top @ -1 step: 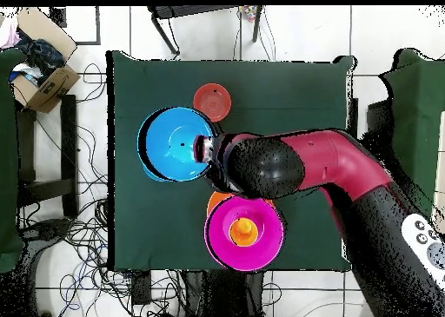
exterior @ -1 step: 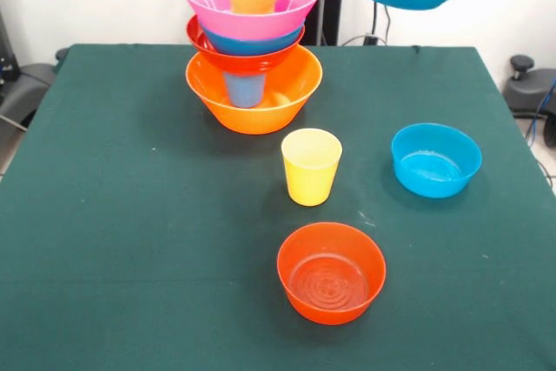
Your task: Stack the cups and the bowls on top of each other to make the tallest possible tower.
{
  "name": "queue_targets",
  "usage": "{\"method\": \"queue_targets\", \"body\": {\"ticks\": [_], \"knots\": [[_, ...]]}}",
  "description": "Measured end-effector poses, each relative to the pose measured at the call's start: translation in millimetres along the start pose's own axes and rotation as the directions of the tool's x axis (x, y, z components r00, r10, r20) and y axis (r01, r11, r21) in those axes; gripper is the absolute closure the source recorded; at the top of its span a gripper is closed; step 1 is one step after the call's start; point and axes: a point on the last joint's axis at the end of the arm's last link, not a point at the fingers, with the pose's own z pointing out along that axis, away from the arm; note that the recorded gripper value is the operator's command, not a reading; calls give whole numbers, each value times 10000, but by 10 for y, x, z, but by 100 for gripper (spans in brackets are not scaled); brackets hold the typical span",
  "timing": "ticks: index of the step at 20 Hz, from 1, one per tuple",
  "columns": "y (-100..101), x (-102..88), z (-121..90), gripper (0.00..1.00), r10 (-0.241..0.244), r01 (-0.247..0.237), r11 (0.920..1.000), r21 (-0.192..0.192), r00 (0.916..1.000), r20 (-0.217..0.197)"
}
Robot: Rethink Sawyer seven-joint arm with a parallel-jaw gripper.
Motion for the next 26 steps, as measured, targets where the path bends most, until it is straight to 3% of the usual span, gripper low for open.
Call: {"method": "queue_targets", "body": {"ticks": [12, 19, 26], "knots": [[-103, 12, -191, 100, -703, 702, 9960, -548, 9975, -10], [-386, 83, -407, 100, -999, 990, 9932, -609, 9949, -120], [-684, 162, -437, 100, -1236, 1228, 9901, -686, 9923, -74]]}}
